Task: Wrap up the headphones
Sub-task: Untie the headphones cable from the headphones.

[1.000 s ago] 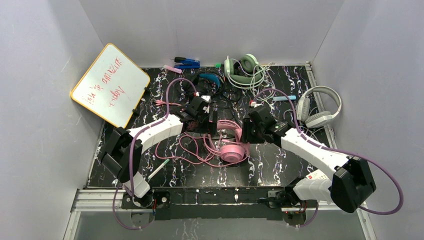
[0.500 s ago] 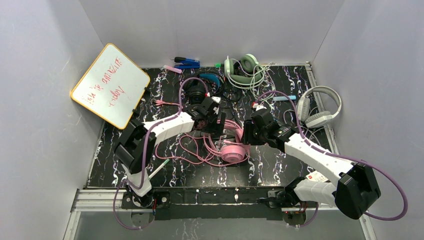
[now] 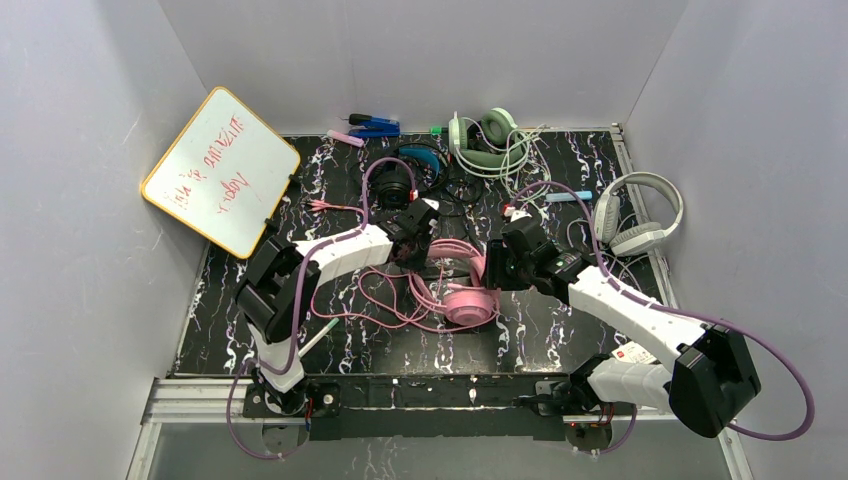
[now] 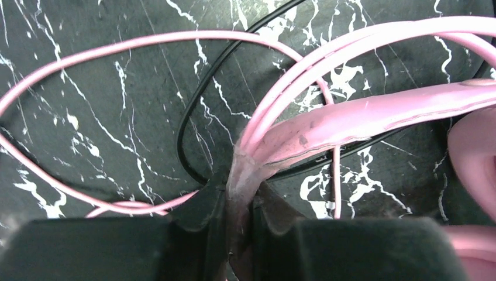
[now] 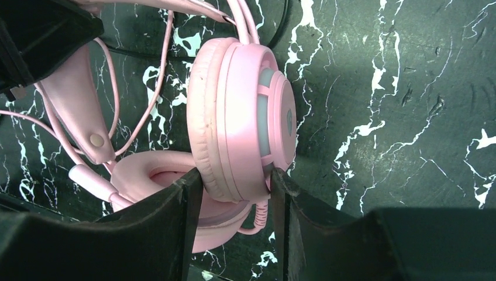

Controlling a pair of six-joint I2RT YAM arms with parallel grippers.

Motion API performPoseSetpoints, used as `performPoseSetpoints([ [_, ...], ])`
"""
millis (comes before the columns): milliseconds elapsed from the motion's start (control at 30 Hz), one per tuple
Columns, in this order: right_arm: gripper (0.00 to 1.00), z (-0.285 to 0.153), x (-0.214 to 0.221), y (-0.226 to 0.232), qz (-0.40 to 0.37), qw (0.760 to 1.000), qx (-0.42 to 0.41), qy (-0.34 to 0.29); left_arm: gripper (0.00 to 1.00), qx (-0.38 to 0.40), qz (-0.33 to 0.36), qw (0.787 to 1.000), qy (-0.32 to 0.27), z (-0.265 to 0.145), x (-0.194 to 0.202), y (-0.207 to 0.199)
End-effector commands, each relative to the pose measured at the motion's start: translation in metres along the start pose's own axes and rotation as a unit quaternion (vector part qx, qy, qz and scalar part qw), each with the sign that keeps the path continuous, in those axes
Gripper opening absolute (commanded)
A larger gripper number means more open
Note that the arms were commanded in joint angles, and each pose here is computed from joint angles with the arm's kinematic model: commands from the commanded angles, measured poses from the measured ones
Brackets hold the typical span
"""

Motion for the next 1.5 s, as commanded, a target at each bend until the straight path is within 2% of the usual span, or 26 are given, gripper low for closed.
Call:
performPoseSetpoints([
  [0,0.58,-0.004,-0.009,0.003,-0.016,1.0,-0.008,-0.008,0.01,0.001,0.012,0.999,-0.039,-0.027,-0.016,0.0],
  [200,0.85,-0.033,-0.037,0.007,-0.032,0.998,-0.01,-0.056,0.0,0.017,-0.004,0.997,-0.077,-0.062,-0.029,-0.001],
  [333,0.98,-0.071,-0.069,0.012,-0.038,0.993,-0.008,-0.107,0.0,0.033,-0.016,0.995,-0.098,-0.097,-0.039,0.0],
  [500,0.99,-0.125,-0.103,0.006,-0.013,0.979,0.036,-0.202,0.0,0.015,-0.028,0.99,-0.137,-0.152,-0.048,0.015],
  [567,0.99,-0.142,-0.109,0.001,0.0,0.969,0.05,-0.241,0.0,-0.001,-0.053,0.986,-0.156,-0.174,-0.051,0.024],
  [733,0.99,-0.159,-0.104,-0.014,0.038,0.951,0.089,-0.294,0.0,-0.008,-0.115,0.979,-0.166,-0.219,-0.057,0.045],
  [833,0.99,-0.161,-0.094,-0.022,0.07,0.94,0.105,-0.317,0.0,0.014,-0.166,0.971,-0.173,-0.239,-0.067,0.064],
  [933,0.99,-0.158,-0.084,-0.016,0.043,0.932,0.047,-0.356,0.0,0.079,-0.205,0.958,-0.183,-0.272,-0.083,0.071],
  [1133,0.99,-0.151,-0.069,0.005,-0.032,0.909,-0.08,-0.408,0.0,0.204,-0.207,0.921,-0.261,-0.373,-0.119,0.048],
  [1200,0.99,-0.15,-0.07,0.014,-0.064,0.899,-0.118,-0.416,0.0,0.252,-0.207,0.907,-0.268,-0.397,-0.126,0.038],
  [1333,0.99,-0.148,-0.066,0.043,-0.166,0.877,-0.233,-0.386,0.0,0.346,-0.215,0.877,-0.257,-0.42,-0.137,0.015],
  [1467,0.99,-0.15,-0.068,0.056,-0.21,0.847,-0.289,-0.394,0.0,0.436,-0.228,0.842,-0.222,-0.422,-0.146,-0.007],
])
Point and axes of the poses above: each gripper's point midway between its finger pads, its own z axis out along the fingers, its own y axis along the line the jaws close on, x = y × z, the point moved 7 cm from there along -z, back along the fingers, and after that the axes turned 13 degrees about -z, right-handed, at the moved point
